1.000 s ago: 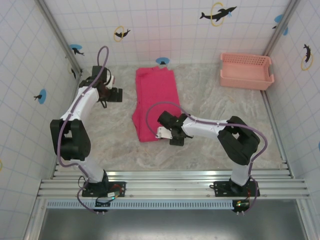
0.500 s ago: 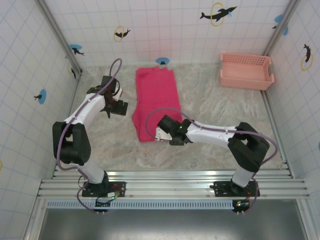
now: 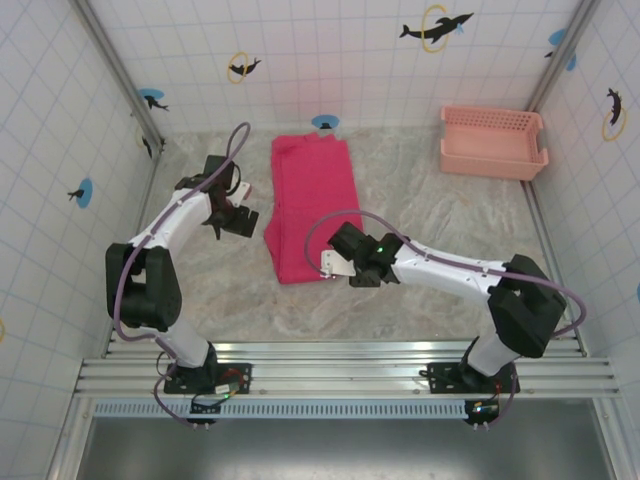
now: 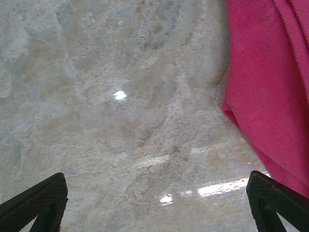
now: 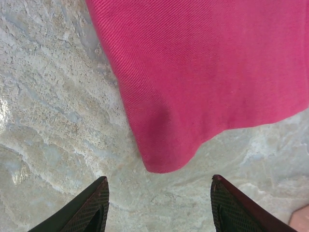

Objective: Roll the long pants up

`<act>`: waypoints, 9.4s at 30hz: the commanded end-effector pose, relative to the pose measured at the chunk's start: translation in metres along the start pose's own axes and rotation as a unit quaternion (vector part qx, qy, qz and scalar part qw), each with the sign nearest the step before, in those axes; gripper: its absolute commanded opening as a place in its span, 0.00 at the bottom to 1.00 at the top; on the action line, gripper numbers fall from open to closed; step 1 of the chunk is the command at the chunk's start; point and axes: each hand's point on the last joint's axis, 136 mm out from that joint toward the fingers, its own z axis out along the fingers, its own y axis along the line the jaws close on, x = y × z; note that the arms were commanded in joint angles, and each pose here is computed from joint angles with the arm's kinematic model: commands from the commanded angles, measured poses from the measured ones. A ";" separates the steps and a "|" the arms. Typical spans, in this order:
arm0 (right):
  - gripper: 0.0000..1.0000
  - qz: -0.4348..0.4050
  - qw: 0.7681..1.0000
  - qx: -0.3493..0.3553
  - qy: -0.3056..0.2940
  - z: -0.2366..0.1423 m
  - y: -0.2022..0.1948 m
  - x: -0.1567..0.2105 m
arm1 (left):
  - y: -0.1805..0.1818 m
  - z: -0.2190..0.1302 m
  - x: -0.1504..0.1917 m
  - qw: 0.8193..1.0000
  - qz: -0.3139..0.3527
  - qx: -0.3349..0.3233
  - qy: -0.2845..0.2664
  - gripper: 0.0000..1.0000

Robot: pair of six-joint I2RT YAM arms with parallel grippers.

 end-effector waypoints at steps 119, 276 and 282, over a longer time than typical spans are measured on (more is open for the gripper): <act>0.35 0.346 0.788 -0.507 -0.039 0.062 -0.014 -0.091 | -0.081 0.062 -0.003 0.972 0.201 -0.052 0.111 0.69; 0.62 -0.027 0.998 -0.030 -0.052 0.057 0.084 -0.107 | -0.109 0.080 0.046 0.958 0.198 0.037 0.203 0.61; 0.61 -0.043 0.999 -0.008 -0.033 0.092 0.079 -0.110 | -0.108 0.077 0.052 0.955 0.212 0.038 0.205 0.61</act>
